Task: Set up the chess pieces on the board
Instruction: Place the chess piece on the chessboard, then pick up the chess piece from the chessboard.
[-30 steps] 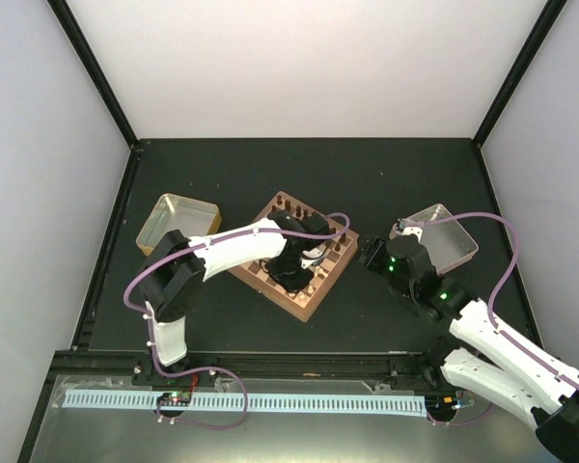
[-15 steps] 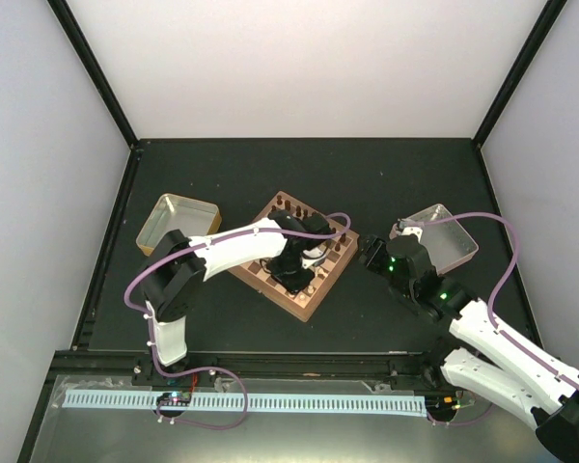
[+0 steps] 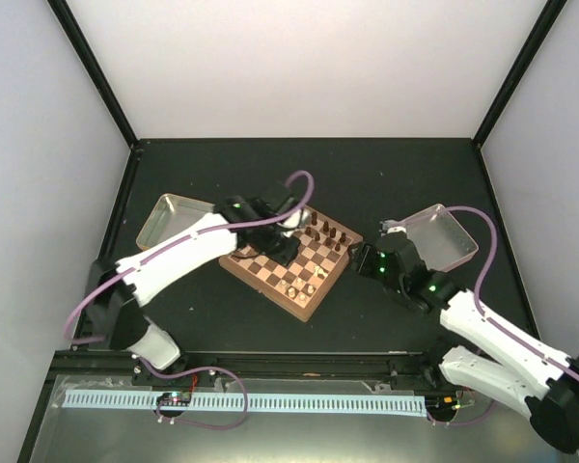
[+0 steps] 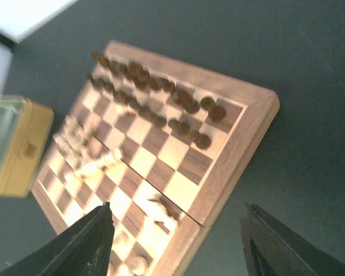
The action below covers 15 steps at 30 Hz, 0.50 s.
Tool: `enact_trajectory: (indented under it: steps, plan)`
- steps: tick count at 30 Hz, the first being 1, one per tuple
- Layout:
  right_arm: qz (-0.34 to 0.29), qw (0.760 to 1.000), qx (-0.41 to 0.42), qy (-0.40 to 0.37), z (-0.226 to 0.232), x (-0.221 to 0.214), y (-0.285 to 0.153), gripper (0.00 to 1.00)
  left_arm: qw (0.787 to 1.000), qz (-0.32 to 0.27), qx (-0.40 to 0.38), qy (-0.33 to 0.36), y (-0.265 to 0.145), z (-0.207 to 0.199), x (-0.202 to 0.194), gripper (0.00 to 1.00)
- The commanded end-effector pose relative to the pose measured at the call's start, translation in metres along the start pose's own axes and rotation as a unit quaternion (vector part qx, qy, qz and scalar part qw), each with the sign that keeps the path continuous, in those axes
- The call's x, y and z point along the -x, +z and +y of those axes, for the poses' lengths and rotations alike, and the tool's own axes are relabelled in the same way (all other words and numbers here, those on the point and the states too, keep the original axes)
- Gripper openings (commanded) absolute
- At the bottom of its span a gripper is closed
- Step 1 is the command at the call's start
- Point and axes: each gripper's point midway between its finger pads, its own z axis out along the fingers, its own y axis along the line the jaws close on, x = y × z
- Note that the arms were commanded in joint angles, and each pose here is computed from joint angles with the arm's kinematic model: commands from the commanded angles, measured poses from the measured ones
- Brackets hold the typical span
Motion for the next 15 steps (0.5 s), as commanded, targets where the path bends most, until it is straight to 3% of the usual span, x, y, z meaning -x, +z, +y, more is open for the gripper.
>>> enact_trajectory:
  steps: [1, 8, 15]
  plan:
    - [0.075, 0.994, 0.018, -0.077, 0.014, -0.020, 0.014, 0.59, 0.988, -0.131, 0.026, -0.077, -0.040, 0.035, 0.029, 0.39]
    - [0.181, 0.968, 0.002, -0.176, 0.026, -0.047, 0.045, 0.49, 0.951, -0.279, 0.028, -0.128, -0.089, 0.068, 0.027, 0.43]
    - [0.259, 0.933, -0.038, -0.246, 0.025, -0.080, 0.075, 0.37, 0.898, -0.415, 0.020, -0.145, -0.128, 0.081, 0.018, 0.51]
